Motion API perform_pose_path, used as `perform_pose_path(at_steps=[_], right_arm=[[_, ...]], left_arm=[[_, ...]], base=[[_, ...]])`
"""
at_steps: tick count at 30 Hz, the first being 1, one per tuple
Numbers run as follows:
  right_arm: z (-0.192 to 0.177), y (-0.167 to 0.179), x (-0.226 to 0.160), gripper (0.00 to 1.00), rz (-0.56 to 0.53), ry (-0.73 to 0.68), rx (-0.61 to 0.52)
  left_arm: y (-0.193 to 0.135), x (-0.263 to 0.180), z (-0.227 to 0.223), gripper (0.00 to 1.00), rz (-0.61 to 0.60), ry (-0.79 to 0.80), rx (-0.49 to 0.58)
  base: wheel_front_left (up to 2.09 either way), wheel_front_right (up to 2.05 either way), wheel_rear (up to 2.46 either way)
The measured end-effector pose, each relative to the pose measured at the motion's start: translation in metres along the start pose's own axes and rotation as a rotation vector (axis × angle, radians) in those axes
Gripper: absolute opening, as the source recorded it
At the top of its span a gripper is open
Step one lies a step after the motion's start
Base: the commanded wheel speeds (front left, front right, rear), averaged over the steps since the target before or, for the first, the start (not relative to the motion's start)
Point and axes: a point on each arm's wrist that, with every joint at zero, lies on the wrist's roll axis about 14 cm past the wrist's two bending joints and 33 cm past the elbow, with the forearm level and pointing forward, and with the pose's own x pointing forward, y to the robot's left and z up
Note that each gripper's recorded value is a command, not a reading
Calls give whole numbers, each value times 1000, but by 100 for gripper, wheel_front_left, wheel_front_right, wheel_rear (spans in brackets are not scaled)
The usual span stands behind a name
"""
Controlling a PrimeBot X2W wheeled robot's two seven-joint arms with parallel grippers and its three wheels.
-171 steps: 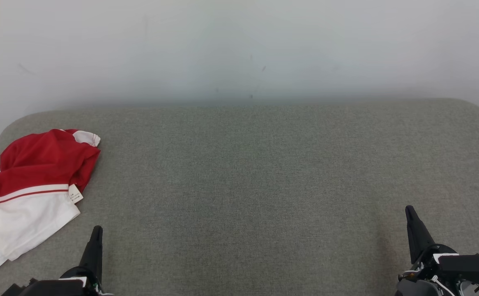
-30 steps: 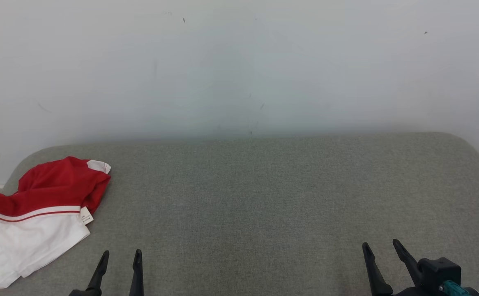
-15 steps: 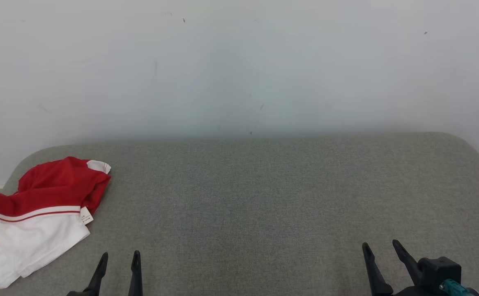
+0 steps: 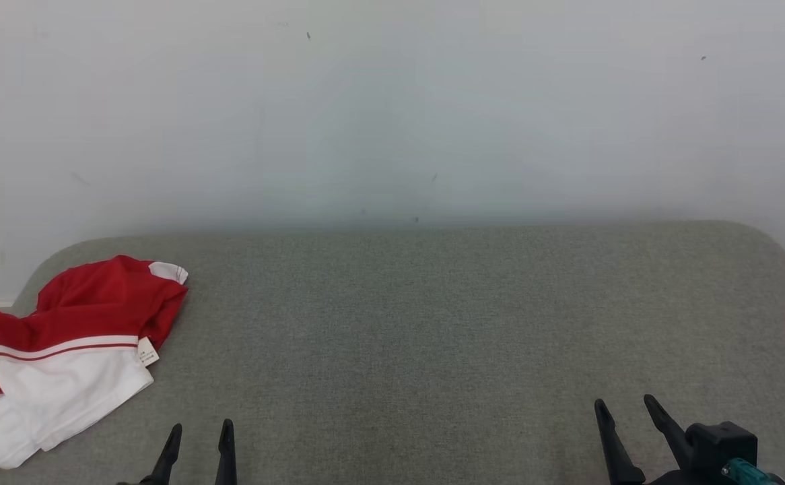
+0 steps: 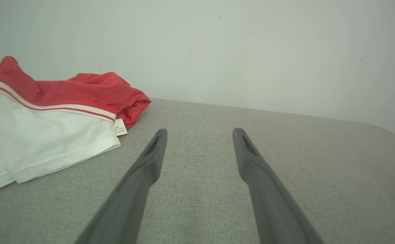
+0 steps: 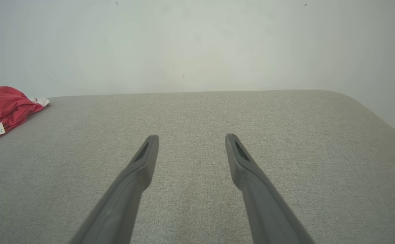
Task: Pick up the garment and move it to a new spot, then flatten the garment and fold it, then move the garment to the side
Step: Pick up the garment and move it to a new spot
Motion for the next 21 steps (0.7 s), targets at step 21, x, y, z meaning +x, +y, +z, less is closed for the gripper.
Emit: perform_pose_path(at_steps=[21], right_arm=[[-9,71,31,100,209,19,2]], left_arm=[[75,-52,14,100,221,-37,56]], base=[[0,0,0]])
